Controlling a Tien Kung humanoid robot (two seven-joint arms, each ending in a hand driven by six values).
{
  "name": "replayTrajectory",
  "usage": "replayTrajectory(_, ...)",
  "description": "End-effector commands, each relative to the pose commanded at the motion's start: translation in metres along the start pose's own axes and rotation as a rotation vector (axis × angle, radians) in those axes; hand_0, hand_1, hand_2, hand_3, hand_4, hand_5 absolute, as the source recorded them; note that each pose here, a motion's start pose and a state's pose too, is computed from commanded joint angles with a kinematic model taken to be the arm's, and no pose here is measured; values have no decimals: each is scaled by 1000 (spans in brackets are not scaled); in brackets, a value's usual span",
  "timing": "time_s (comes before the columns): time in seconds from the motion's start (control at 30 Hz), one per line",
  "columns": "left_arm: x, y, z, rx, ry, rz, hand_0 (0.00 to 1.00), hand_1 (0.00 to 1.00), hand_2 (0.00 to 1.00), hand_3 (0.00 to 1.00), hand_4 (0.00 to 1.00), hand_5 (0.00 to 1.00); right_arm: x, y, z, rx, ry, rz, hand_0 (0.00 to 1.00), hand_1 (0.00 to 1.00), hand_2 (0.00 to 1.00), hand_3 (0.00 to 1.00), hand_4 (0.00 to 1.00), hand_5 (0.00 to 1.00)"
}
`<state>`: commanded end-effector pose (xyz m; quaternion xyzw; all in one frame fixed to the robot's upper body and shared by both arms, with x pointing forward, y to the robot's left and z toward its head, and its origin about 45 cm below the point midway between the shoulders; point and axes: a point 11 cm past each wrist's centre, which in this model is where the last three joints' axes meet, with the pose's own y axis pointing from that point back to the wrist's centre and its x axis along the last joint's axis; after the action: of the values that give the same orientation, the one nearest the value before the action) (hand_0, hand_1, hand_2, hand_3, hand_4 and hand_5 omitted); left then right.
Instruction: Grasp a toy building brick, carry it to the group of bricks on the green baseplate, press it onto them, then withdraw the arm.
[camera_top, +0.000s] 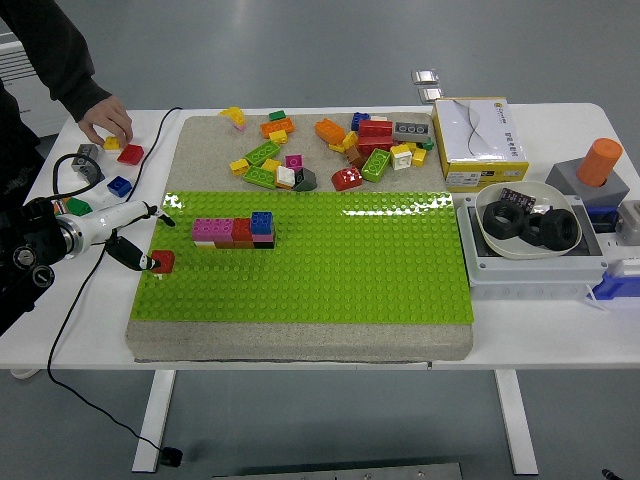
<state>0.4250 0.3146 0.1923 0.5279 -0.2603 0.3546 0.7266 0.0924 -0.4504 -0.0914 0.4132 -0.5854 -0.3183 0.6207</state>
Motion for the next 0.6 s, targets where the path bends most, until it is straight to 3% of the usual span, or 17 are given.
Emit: replayTrajectory(0.6, -6, 1, -7, 34, -12, -37, 985, 998, 998, 815, 808, 2, 3, 0, -3, 7, -5, 4, 519, 603, 718, 804, 891, 956)
